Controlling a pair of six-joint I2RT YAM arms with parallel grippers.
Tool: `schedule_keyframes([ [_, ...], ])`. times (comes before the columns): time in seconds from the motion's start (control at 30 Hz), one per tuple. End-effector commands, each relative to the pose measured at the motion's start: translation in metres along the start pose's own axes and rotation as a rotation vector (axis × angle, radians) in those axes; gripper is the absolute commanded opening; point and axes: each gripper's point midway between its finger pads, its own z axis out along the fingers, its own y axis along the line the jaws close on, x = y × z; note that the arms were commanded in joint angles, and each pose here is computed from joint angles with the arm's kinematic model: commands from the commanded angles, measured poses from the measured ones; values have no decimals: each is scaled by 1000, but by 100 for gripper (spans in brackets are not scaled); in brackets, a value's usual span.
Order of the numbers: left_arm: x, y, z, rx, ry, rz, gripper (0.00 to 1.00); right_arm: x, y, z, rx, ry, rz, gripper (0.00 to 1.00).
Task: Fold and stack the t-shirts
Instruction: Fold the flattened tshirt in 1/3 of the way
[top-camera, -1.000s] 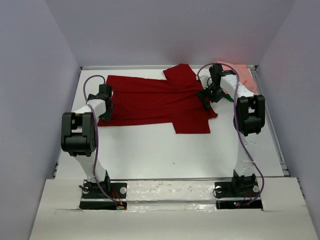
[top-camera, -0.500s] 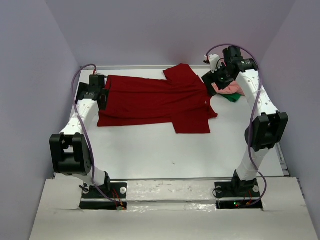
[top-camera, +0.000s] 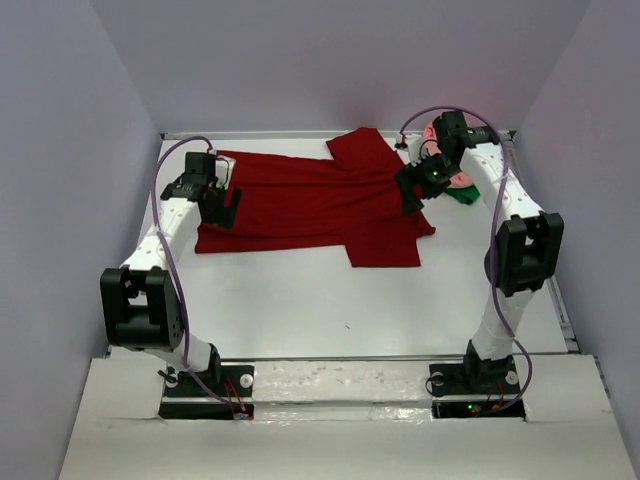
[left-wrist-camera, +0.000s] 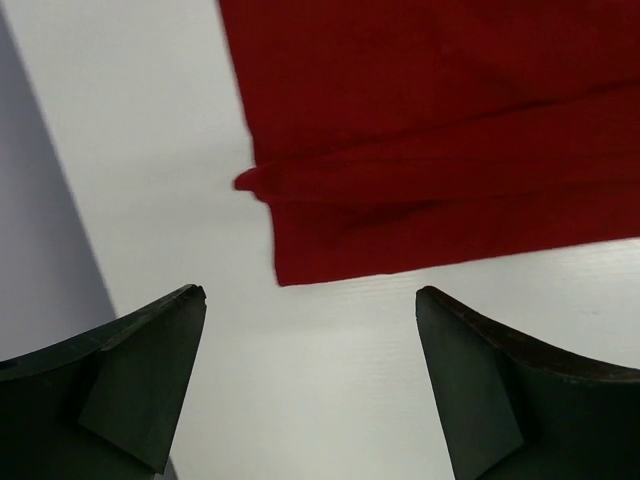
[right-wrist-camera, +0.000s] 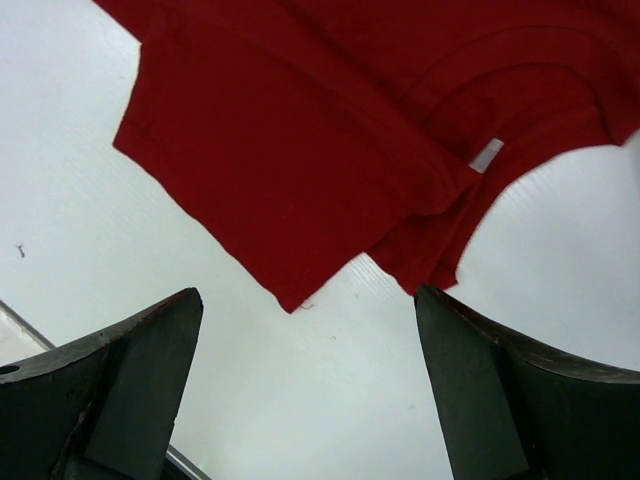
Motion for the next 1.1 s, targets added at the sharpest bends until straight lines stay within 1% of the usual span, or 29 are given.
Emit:
schedule_keyframes([
  [0.0,-29,-45,-32,295,-119,13,99,-5,30,17,-138,14,-42,93],
  [0.07,-31,-55,-32,330,-122,33,99,-2,32,26,-150,36,-38,93],
  [0.13,-30,-60,-28,328,-114,38,99,3,37,29,-160,50,-45,93],
  [0.3,-24,-72,-20,347,-97,44,99,49,54,27,-159,130,-70,92],
  [0.37,-23,-76,-21,358,-95,57,99,72,58,26,-154,187,-70,92],
  [0.5,-23,-79,-24,363,-98,64,99,99,61,9,-81,228,-82,92],
  [0.6,-22,-80,-26,367,-106,67,99,113,57,6,-25,238,-90,92],
  [0.77,-23,-80,-29,362,-112,65,99,126,52,11,20,268,-68,92],
  [0.97,-19,-79,-33,358,-120,72,99,137,49,26,12,294,-54,91],
  [1.07,-15,-77,-32,346,-118,75,99,134,46,35,6,285,-54,91],
])
